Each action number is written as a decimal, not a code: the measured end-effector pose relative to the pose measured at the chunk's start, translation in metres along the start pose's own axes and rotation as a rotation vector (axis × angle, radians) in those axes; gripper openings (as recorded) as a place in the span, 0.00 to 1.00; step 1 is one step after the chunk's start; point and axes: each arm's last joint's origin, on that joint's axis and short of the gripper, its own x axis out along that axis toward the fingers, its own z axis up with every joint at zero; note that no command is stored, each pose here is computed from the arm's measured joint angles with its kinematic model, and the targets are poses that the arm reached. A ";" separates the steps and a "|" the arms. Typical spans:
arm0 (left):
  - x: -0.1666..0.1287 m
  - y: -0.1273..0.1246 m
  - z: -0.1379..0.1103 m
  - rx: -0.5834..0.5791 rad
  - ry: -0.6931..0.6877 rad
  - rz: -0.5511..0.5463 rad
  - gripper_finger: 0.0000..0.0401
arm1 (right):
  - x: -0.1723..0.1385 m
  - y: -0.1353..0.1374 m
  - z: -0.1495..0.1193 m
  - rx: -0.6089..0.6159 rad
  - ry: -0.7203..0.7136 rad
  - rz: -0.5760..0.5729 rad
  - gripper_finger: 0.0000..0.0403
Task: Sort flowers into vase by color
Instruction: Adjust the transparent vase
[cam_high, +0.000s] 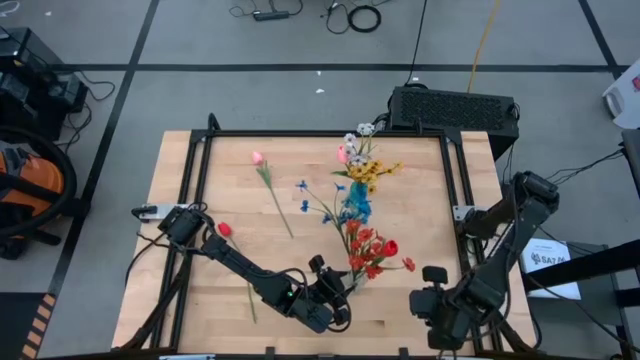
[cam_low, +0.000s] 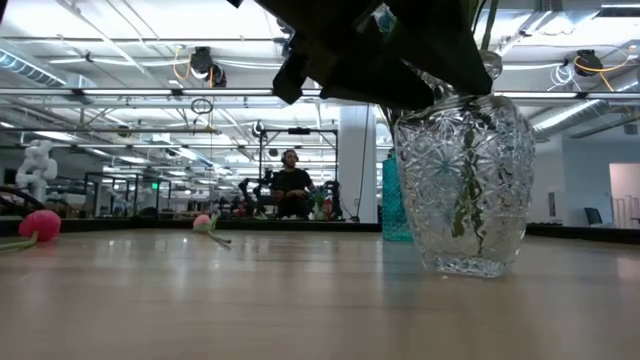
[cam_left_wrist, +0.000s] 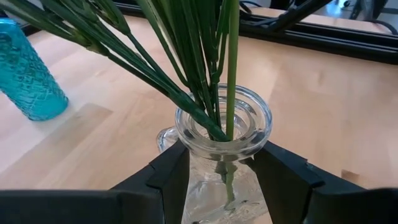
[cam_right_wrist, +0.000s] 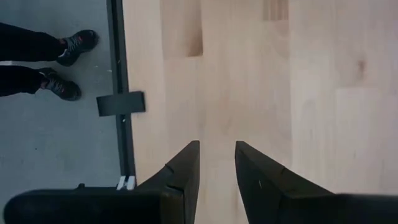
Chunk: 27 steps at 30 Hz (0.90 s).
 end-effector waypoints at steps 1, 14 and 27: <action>0.000 0.000 0.000 -0.001 0.000 -0.002 0.44 | 0.000 0.001 -0.002 0.003 -0.001 0.000 0.23; -0.001 -0.002 0.001 -0.010 0.009 -0.040 0.44 | -0.001 0.005 -0.005 0.028 -0.095 -0.022 0.23; -0.001 -0.002 0.000 0.000 0.017 -0.038 0.58 | -0.001 0.005 -0.004 0.020 -0.124 -0.034 0.23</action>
